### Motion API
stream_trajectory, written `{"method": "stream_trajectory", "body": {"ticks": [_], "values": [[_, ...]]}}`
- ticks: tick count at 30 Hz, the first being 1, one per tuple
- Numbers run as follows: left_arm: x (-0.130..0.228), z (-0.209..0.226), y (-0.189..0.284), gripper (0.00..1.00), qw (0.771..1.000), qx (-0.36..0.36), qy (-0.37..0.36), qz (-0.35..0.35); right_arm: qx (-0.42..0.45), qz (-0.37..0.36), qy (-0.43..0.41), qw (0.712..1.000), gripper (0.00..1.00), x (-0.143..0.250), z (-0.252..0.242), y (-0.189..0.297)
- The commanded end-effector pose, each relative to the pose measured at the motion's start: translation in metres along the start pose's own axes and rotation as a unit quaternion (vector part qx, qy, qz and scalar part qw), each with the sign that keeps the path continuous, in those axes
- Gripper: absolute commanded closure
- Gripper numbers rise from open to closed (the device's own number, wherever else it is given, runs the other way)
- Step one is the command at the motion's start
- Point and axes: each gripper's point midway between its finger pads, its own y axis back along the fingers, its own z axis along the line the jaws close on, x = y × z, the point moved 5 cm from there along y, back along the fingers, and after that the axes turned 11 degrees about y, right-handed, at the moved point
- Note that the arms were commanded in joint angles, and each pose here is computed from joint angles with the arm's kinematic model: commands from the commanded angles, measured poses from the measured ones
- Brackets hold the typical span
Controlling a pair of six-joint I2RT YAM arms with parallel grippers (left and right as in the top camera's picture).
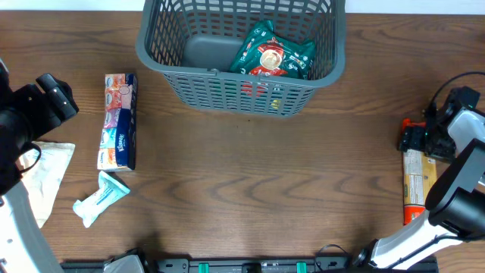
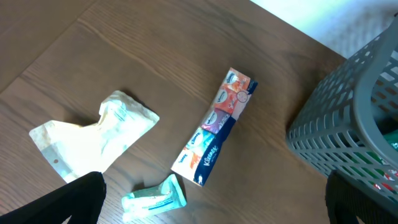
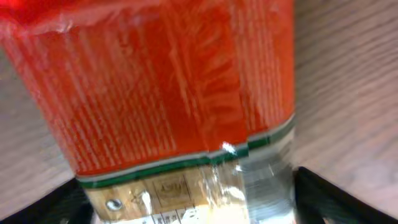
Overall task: Pack container
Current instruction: 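Lower the right gripper onto the orange-ended pasta bag and grasp it, then lift the pasta bag with the right gripper and drop it into the basket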
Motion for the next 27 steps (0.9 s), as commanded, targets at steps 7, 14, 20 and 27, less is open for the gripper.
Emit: {"method": "stream_trajectory", "body": {"ticks": [7, 14, 20, 27], "values": [[-0.001, 0.003, -0.001, 0.01, 1.0, -0.008, -0.003, -0.001, -0.036, 0.051, 0.003, 0.998, 0.66, 0.019, 0.015, -0.037], [0.0, 0.003, -0.001, 0.01, 1.0, -0.009, -0.011, 0.002, -0.06, 0.037, -0.034, 0.997, 0.99, 0.01, 0.025, -0.031], [0.001, 0.003, -0.001, 0.01, 1.0, -0.01, -0.013, 0.004, -0.05, -0.013, -0.023, 0.998, 0.99, -0.029, 0.033, 0.027], [0.002, 0.004, -0.001, 0.01, 1.0, -0.01, -0.016, 0.006, -0.059, -0.162, 0.03, 0.984, 0.98, -0.091, 0.055, 0.179]]}}
